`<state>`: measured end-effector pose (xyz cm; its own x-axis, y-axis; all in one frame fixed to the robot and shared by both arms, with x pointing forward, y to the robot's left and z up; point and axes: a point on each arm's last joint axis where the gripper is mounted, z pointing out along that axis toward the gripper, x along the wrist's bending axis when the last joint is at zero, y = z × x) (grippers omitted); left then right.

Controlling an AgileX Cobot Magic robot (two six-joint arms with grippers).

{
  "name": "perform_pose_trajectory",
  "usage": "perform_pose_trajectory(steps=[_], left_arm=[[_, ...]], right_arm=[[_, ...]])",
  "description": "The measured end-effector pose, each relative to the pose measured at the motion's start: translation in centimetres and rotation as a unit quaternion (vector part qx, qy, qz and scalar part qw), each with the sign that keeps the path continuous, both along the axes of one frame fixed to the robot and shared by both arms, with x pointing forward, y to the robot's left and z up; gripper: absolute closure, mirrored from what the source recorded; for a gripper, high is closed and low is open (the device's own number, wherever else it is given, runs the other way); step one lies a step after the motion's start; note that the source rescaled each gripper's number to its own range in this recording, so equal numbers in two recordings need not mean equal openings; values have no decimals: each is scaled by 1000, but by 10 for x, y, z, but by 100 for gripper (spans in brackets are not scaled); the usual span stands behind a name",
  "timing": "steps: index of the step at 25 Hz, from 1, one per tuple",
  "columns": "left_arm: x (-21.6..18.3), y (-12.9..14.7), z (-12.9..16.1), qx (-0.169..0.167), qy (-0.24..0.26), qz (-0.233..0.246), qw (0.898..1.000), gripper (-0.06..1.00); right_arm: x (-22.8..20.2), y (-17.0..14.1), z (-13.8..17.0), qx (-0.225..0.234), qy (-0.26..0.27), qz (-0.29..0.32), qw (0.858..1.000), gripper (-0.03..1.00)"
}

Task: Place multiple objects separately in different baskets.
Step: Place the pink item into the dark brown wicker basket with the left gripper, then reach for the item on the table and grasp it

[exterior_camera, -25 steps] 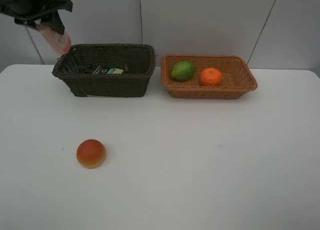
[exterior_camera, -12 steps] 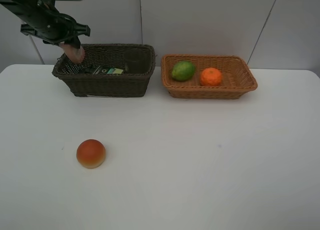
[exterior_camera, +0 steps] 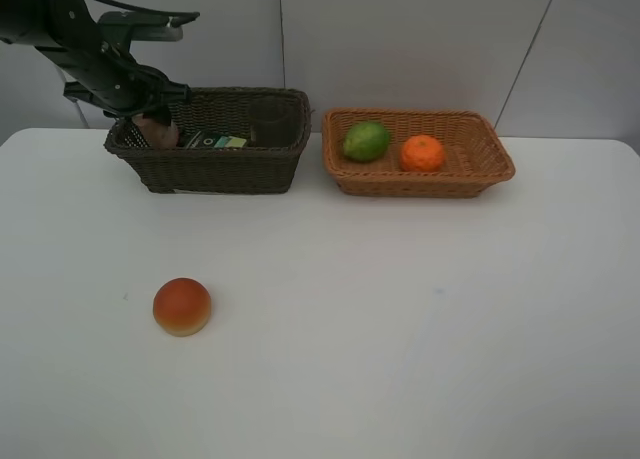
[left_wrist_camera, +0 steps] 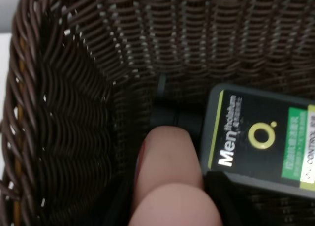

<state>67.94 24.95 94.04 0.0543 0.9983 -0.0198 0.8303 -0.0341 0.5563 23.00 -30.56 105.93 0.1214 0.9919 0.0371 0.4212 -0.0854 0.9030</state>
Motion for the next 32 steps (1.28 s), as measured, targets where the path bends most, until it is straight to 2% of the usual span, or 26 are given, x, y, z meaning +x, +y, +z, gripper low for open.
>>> perform_pose_trajectory(steps=[9, 10, 13, 14, 16, 25, 32], left_arm=[[-2, 0, -6, 3, 20, 1, 1000, 49], [-2, 0, -6, 3, 22, 1, 1000, 42], [-2, 0, -6, 3, 23, 1, 1000, 10], [-2, 0, -6, 3, 24, 1, 1000, 3], [-4, 1, -6, 4, 29, 1, 1000, -3], [-11, 2, 25, 3, 14, 2, 1000, -5], [-29, 5, 53, 9, 48, 6, 999, -5]], right_arm=[[0, 0, 0, 0, 0, 0, 1000, 30], [0, 0, 0, 0, 0, 0, 1000, 30], [0, 0, 0, 0, 0, 0, 1000, 30], [0, 0, 0, 0, 0, 0, 1000, 30], [0, 0, 0, 0, 0, 0, 1000, 30], [0, 0, 0, 0, 0, 0, 1000, 30], [0, 0, 0, 0, 0, 0, 1000, 30]])
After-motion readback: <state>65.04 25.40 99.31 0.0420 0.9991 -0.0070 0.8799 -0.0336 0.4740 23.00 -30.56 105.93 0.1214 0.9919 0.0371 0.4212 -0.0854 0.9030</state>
